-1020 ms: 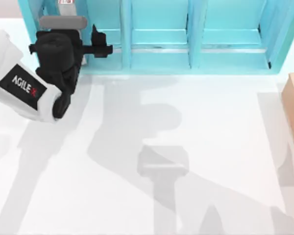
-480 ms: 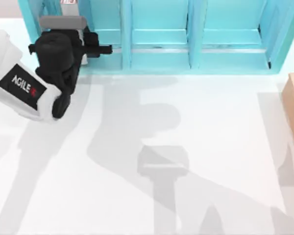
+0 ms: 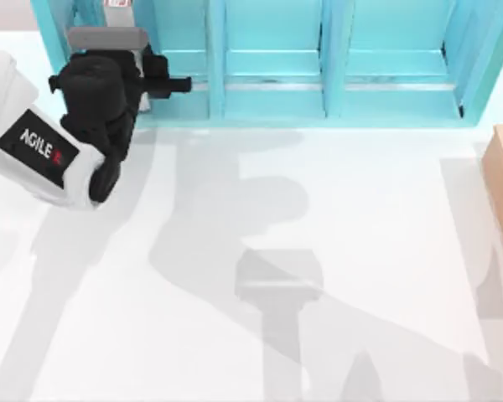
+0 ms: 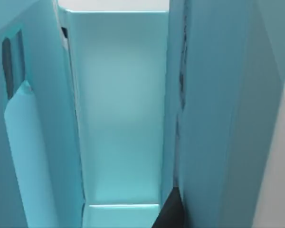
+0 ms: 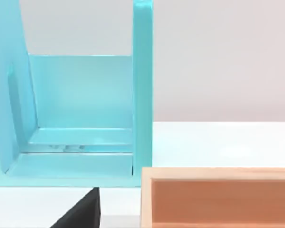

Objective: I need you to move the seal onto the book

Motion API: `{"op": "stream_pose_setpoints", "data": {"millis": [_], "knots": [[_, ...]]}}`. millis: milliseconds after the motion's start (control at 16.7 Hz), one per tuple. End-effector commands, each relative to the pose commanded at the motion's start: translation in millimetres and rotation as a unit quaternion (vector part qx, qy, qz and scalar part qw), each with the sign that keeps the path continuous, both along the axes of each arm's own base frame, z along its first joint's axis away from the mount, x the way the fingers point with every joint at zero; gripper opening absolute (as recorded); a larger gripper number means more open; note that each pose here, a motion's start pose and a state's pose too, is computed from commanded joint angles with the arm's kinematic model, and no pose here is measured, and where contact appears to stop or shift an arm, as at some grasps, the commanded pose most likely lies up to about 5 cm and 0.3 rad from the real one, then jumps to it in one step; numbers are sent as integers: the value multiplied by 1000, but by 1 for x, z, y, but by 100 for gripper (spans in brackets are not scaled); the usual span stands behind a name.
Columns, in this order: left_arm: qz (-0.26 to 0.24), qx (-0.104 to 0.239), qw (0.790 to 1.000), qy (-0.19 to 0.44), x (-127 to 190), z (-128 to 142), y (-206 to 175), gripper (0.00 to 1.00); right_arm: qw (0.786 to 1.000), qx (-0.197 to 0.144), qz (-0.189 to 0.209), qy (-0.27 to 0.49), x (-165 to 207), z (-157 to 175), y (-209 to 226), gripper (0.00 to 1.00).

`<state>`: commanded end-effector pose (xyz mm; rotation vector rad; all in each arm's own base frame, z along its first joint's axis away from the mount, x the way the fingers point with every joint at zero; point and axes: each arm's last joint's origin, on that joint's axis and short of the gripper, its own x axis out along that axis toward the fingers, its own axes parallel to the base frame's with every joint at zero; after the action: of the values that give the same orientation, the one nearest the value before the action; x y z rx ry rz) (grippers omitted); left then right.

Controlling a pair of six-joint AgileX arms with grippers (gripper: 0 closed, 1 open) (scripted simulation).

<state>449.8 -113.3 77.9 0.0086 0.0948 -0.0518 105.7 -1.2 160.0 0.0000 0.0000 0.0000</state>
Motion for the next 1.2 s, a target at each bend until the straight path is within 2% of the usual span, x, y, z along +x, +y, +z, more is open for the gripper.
{"op": "stream_pose_setpoints", "data": {"millis": [180, 420, 660, 840, 1020, 1200], "knots": [[0, 0, 1000, 0, -3, 10, -3, 0, 1000, 0, 0, 0, 0, 0, 0, 100], [2, 1, 1000, 3, -26, 59, -10, 0, 1000, 0, 0, 0, 0, 0, 0, 100], [4, -1, 1000, -4, -78, 132, -12, 0, 1000, 0, 0, 0, 0, 0, 0, 100], [3, -4, 1000, -9, -128, 174, -8, 0, 1000, 0, 0, 0, 0, 0, 0, 100], [2, -4, 1000, -8, -171, 195, -1, 0, 1000, 0, 0, 0, 0, 0, 0, 100], [0, -1, 1000, -1, -195, 200, 3, 0, 1000, 0, 0, 0, 0, 0, 0, 100]]}}
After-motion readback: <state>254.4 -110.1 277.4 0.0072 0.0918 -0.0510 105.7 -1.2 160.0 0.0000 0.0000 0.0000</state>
